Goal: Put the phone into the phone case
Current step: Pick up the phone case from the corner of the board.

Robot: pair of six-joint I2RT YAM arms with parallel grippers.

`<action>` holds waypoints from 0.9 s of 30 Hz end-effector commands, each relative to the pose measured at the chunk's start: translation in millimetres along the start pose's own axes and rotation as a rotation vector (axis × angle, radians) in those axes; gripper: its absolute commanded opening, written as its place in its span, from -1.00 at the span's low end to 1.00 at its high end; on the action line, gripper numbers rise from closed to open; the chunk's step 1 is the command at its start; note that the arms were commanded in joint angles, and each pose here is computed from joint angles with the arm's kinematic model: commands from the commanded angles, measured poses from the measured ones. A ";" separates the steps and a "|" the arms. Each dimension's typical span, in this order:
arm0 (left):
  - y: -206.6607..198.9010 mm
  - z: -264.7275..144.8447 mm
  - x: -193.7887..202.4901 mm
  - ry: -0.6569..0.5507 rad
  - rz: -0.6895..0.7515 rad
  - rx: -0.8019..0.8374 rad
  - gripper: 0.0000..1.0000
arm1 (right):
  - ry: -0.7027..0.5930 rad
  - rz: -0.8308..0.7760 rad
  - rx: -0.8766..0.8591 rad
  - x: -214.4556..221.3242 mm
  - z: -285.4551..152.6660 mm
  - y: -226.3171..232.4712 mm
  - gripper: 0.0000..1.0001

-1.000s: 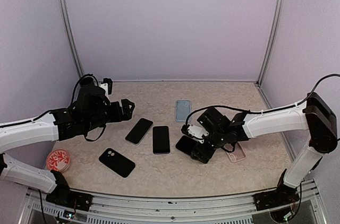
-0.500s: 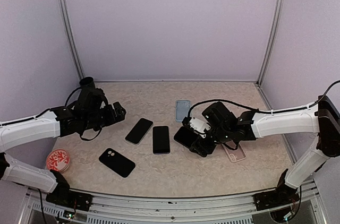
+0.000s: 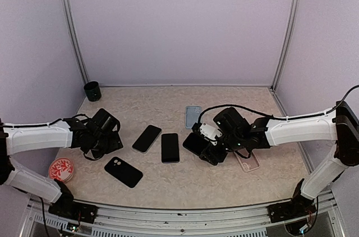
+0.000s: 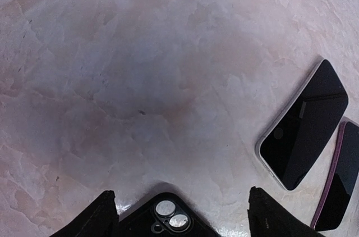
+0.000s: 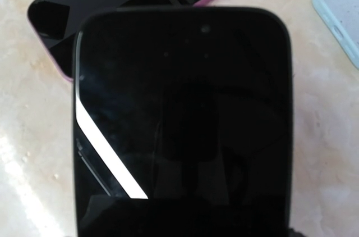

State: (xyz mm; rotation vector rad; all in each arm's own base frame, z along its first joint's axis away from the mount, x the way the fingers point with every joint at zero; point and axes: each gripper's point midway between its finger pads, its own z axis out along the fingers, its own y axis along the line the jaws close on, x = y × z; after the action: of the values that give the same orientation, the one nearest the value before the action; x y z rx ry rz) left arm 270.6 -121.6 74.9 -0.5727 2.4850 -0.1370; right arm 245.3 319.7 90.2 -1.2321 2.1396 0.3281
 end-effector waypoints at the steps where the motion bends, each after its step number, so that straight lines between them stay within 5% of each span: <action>1: 14.2 0.2 16.5 0.026 0.008 -0.073 0.47 | -0.055 -0.001 0.010 -12.7 -0.8 -3.3 0.43; 8: 29.6 0.4 31.2 0.088 0.038 -0.123 0.11 | -0.067 -0.003 0.017 -12.0 -5.1 -4.3 0.44; 27: 46.1 30.8 59.2 0.204 0.172 -0.153 -0.31 | -0.097 0.013 0.025 -17.9 -17.3 -6.1 0.47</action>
State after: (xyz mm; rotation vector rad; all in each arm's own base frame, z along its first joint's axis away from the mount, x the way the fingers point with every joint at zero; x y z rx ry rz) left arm 227.5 -107.6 15.9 -0.4630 2.7298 0.0526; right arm 244.9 318.1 92.7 -1.2228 2.1216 0.3312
